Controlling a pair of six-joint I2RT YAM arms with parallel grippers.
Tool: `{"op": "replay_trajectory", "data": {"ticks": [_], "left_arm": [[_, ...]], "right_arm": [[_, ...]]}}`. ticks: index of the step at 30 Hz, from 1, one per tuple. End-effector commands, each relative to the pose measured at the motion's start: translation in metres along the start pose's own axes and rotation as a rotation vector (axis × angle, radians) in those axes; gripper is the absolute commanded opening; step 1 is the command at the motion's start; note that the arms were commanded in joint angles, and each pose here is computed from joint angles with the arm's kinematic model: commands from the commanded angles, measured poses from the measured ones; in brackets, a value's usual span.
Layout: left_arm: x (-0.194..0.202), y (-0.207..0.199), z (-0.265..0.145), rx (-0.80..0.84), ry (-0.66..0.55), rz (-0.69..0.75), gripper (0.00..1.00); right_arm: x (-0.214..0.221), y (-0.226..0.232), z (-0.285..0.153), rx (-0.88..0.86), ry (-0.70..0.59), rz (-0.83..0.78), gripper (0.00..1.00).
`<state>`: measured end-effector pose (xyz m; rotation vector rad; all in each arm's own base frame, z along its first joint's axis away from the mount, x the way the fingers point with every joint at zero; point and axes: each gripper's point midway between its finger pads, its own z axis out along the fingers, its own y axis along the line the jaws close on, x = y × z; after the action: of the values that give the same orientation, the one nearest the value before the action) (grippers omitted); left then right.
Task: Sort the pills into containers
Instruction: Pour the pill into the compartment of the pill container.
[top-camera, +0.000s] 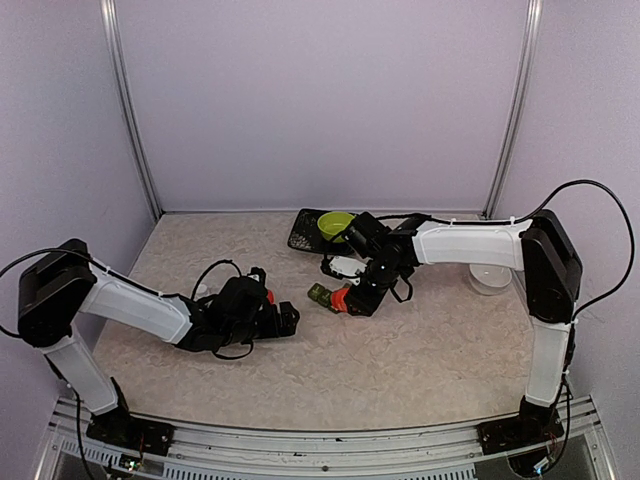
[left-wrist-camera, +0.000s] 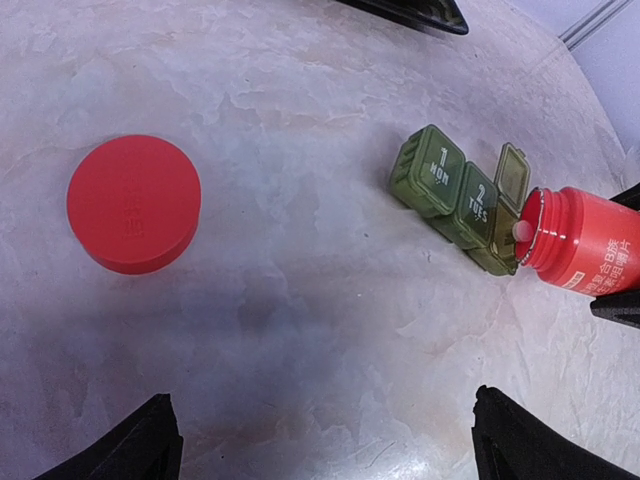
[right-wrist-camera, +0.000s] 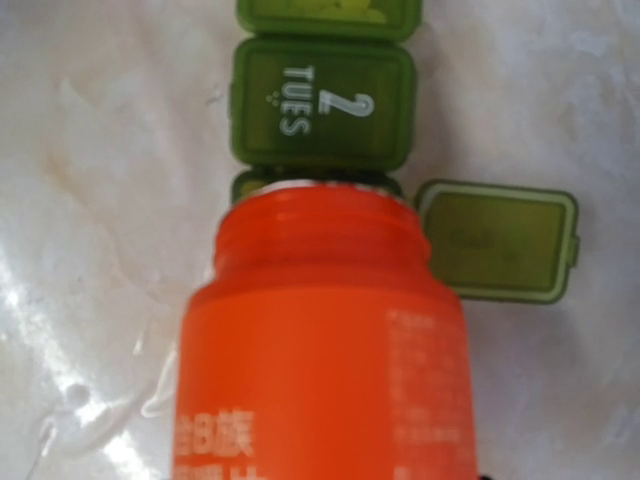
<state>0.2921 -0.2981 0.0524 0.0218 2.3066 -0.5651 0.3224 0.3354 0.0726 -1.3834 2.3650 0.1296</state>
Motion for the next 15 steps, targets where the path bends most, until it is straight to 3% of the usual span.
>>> {"op": "replay_trajectory", "data": {"ticks": [1,15], "left_arm": [[0.007,-0.001,0.002,0.013,0.01,-0.004,0.99],[0.011,0.0,0.004,0.015,0.015,-0.009,0.99]], "right_arm": [[0.0,-0.004,-0.004,0.015,0.01,-0.004,0.22],[-0.014,-0.006,-0.013,0.023,-0.019,-0.016,0.21]]}}
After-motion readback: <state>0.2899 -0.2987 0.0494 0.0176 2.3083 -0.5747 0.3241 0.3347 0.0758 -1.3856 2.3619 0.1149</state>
